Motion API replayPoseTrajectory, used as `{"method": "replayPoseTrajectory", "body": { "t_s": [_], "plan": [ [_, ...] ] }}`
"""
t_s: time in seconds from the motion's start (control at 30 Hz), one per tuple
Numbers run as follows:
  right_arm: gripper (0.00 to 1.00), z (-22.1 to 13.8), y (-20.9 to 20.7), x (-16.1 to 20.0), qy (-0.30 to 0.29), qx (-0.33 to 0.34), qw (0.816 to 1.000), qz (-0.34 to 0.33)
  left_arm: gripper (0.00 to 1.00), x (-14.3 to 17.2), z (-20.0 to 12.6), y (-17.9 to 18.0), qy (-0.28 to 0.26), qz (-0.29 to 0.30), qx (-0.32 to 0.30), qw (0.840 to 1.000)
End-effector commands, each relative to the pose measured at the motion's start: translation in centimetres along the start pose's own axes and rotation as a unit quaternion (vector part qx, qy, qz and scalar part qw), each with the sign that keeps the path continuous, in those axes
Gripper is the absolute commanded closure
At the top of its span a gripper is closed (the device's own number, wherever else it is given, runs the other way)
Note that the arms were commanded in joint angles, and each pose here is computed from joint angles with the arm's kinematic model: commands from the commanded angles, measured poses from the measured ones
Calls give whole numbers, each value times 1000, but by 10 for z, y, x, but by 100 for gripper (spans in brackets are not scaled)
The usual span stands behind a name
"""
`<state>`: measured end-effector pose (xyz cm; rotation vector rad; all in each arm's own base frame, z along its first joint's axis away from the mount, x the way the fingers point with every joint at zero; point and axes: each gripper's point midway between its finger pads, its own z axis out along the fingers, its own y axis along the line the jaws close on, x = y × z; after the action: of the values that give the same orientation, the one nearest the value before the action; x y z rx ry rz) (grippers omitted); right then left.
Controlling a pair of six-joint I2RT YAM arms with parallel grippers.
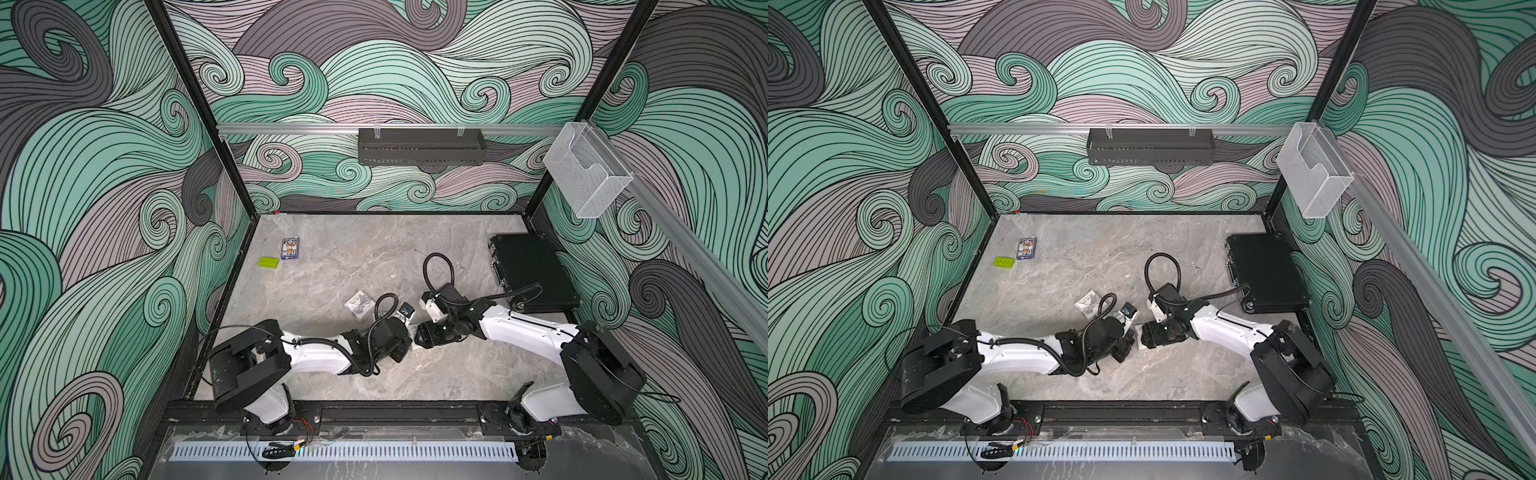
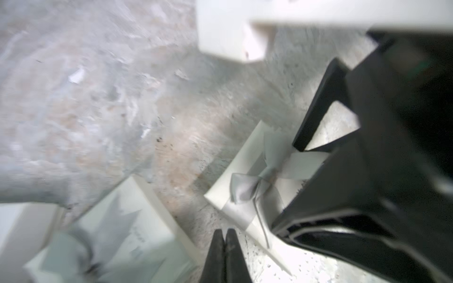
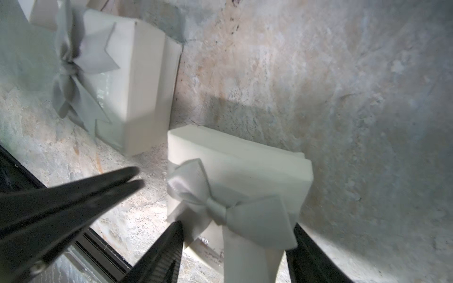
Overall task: Take the necklace out of the lift-off lid jewelry box
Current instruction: Close the lid on the jewelry box.
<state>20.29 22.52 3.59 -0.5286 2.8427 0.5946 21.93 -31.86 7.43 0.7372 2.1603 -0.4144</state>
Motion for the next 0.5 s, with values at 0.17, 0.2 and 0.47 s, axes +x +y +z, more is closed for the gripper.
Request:
{"method": "replayPoseTrajectory", "body": {
  "t_s": [0.17,0.2,0.47],
  "plan": [
    [25,-26,-9,-10,-35,47,998,-14,100,-20,-50,32,-30,-10,-56,998],
    [26,-29,-8,-13,-39,50,998,-16,100,-21,-54,34,-31,-9,-58,998],
    [38,-19,-11,-21,-26,64,997,-26,100,-26,-82,49,-44,-7,-73,996]
  ]
}}
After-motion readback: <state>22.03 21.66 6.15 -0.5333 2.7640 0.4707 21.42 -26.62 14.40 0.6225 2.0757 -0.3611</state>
